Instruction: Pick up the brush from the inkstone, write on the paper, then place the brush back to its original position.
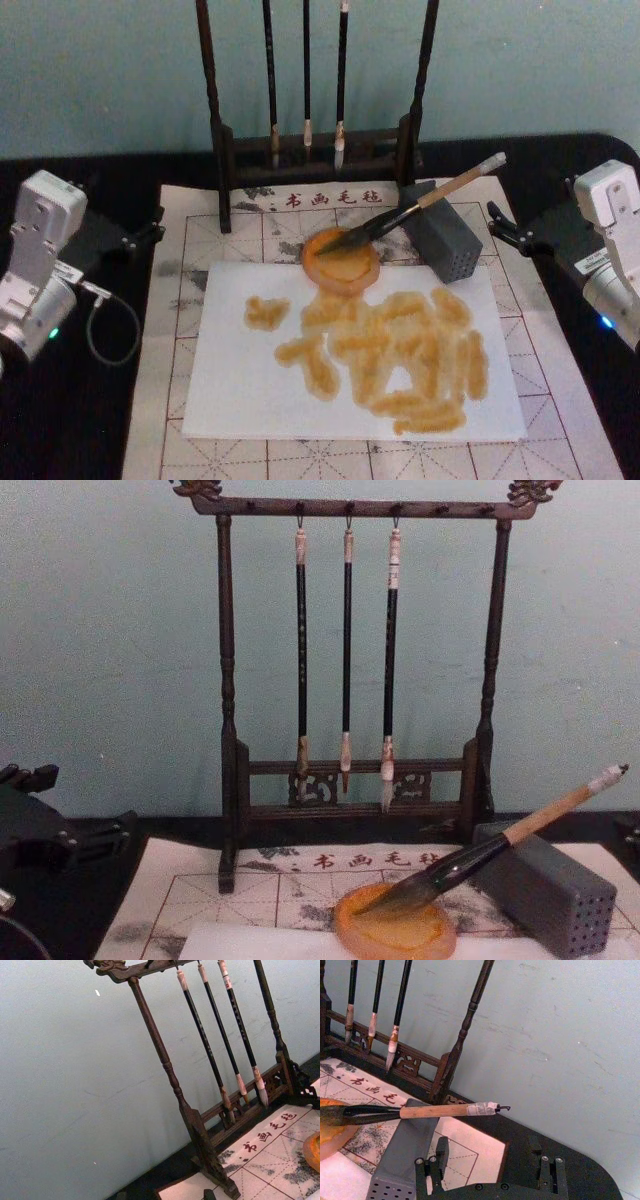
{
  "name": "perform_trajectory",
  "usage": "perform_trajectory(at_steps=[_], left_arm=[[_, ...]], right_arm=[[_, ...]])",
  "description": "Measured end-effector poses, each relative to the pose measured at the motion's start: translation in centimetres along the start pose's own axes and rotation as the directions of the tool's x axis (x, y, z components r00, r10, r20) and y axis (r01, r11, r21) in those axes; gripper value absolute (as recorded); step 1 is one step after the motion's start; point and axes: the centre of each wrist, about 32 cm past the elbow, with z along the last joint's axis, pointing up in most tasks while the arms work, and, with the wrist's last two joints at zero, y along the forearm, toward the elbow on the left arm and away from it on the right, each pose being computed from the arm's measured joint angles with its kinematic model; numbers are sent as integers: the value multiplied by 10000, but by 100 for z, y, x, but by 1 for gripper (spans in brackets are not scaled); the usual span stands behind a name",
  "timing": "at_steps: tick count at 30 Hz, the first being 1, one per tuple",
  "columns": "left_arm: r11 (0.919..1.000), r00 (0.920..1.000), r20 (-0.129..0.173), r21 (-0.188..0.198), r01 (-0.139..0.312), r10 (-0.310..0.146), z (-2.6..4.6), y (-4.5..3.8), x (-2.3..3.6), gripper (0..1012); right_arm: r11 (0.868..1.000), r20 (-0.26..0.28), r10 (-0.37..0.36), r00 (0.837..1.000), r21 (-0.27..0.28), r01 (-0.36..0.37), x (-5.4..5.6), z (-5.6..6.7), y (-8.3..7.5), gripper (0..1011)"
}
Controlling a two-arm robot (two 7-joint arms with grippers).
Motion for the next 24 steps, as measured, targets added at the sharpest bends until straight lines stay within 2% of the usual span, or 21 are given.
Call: perform_trajectory(at_steps=[24], left_arm=[[10000, 10000, 0, 1, 0, 0, 0, 0, 0, 1001]], right_arm=[[10000, 0, 0, 10000, 0, 0, 0, 0, 0, 1000]])
